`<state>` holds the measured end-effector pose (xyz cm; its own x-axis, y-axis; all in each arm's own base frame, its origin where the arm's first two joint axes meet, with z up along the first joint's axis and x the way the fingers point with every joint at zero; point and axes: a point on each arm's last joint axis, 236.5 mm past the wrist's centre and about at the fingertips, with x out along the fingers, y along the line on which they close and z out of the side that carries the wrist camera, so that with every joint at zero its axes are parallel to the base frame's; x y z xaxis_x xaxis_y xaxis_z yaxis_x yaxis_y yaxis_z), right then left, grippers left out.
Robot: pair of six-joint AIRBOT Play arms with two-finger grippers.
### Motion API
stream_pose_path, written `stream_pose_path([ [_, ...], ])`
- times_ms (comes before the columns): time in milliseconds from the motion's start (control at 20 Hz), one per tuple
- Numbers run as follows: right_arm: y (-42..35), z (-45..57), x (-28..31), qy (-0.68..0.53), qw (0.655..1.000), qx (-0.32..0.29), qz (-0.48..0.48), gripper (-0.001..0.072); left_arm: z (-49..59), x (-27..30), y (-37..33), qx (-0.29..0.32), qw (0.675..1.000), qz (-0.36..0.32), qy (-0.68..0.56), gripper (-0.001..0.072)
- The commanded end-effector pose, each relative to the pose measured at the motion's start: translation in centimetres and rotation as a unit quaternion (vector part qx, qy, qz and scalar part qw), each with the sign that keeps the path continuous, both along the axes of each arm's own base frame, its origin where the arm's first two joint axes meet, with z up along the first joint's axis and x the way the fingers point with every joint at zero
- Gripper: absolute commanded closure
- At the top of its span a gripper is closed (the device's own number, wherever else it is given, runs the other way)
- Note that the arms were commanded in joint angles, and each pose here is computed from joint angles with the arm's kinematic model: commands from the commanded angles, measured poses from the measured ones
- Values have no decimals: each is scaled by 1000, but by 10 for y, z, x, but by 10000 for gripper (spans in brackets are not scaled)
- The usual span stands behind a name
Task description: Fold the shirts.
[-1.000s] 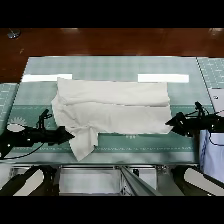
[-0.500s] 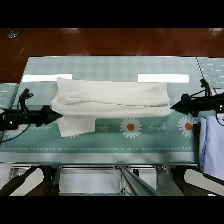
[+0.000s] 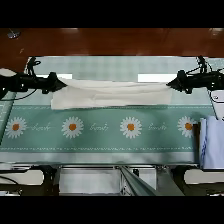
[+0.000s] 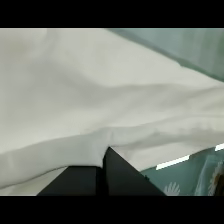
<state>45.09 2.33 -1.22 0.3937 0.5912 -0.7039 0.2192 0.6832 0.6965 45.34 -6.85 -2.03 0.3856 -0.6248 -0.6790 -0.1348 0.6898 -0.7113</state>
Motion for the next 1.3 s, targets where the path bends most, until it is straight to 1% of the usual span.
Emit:
stream_pose_path([
  [0, -4, -15, 27, 8, 1000, 6, -17, 681, -20, 36, 1, 2, 1000, 15, 22, 688],
  [150, -5, -32, 33, 24, 999, 13, -21, 680, -44, 32, 13, 32, 998, 14, 51, 687],
  [200, -5, -35, 33, 27, 999, 13, -20, 655, -49, 28, 16, 42, 997, 9, 58, 681],
  [250, -5, -36, 33, 25, 999, 14, -19, 382, -50, 24, 17, 45, 997, 1, 63, 487],
  [300, -6, -34, 33, 21, 1000, 15, -16, 62, -46, 18, 16, 42, 997, -14, 69, 17],
  [350, -9, -28, 31, 16, 1000, 17, -1, 89, -42, 9, 23, 49, 995, -41, 75, 5],
  [400, -16, -23, 28, 16, 1000, 17, 4, 90, -40, -3, 37, 66, 991, -61, 94, 6],
  [450, -26, -22, 24, 21, 1000, 16, 3, 89, -42, -19, 60, 92, 985, -59, 133, 7],
  [500, -37, -25, 19, 31, 999, 14, -2, 90, -44, -36, 88, 124, 976, -45, 173, 7],
  [600, -65, -42, -2, 82, 996, -21, -18, 90, -39, -58, 126, 165, 965, -21, 203, 7],
  [700, -85, -62, -25, 137, 988, -70, -17, 90, -24, -59, 136, 177, 970, 11, 167, 7],
  [750, -83, -65, -28, 145, 987, -69, -13, 90, -18, -56, 136, 188, 972, 28, 138, 7],
  [850, -66, -68, -24, 145, 988, -53, 0, 90, 0, -47, 121, 194, 977, 58, 61, 7],
  [950, -45, -77, -22, 151, 987, -45, 21, 90, 15, -54, 85, 166, 984, 65, 21, 7],
  [1000, -34, -82, -21, 154, 987, -41, 29, 90, 17, -63, 64, 151, 987, 50, 20, 8],
  [1100, -16, -88, -15, 151, 987, -33, 37, 91, 16, -80, 21, 137, 990, -7, 18, 7],
  [1250, 13, -87, -7, 145, 988, -1, 44, 96, 8, -96, -43, 134, 987, -90, 16, 7],
])
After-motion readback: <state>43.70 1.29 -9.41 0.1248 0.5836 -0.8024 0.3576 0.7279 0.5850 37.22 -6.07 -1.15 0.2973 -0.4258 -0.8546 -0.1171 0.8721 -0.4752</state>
